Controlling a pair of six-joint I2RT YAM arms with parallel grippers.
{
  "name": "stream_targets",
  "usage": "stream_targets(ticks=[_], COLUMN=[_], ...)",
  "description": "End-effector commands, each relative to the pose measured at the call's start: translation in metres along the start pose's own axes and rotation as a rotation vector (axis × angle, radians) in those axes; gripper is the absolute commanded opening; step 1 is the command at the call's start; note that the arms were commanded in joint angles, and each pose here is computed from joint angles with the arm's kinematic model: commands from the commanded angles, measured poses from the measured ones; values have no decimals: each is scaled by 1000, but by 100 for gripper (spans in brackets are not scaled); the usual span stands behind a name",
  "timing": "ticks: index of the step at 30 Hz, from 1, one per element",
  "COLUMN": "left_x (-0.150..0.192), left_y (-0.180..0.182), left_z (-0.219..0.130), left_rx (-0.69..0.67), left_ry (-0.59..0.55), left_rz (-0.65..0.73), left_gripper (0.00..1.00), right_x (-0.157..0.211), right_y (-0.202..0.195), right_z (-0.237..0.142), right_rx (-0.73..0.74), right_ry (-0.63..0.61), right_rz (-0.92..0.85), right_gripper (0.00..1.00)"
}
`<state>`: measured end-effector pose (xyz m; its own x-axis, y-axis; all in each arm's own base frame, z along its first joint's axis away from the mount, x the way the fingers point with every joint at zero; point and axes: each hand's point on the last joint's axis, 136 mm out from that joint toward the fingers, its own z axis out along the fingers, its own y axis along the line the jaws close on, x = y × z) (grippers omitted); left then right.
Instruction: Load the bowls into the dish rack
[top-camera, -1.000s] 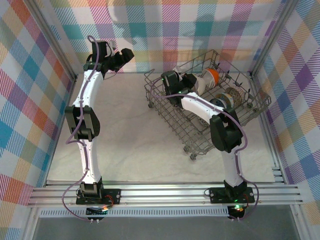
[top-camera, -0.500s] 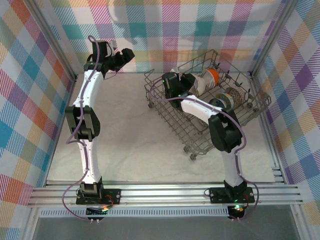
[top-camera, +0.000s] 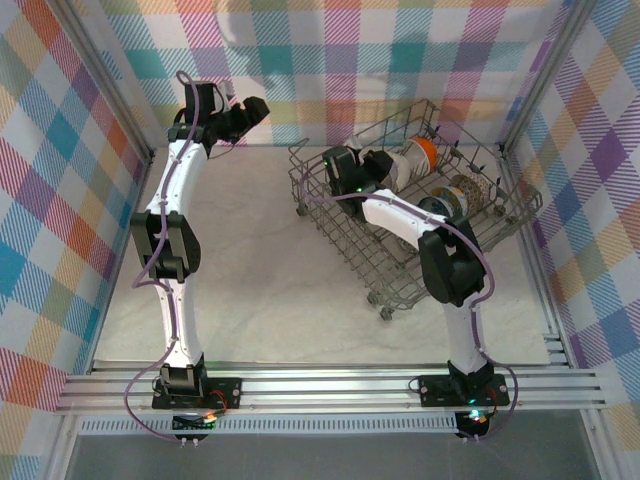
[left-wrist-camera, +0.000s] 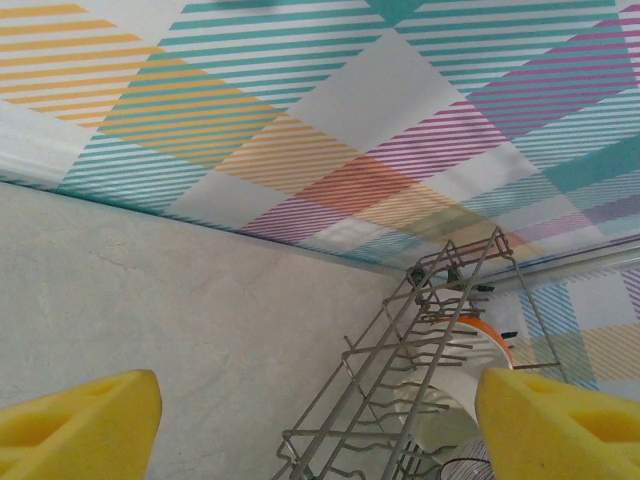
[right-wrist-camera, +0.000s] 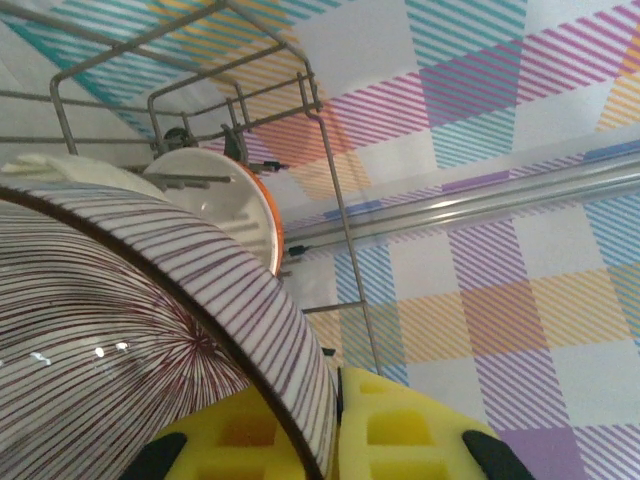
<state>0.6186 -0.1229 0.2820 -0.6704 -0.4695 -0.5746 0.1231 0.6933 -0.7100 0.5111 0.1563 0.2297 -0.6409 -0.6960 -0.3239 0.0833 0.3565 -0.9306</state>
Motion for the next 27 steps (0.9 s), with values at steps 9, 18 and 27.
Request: stream_targets(ticks=[9,18,27], left_x=[-7,-7,-7], left_y=[-31,-32,-32], left_z=[-16,-16,-17], left_rx=[54,55,54], left_ry=[-27,-25,-26], left_rz=[34,36,37], left_gripper=[82,82,82], right_x=[3,-7,-12], right_y=[1,6,14], right_z=[-1,-1,2], right_rx=[-30,-48,-71], right_ry=[41,35,41], right_rz=[15,8,-13], right_gripper=[0,0,0])
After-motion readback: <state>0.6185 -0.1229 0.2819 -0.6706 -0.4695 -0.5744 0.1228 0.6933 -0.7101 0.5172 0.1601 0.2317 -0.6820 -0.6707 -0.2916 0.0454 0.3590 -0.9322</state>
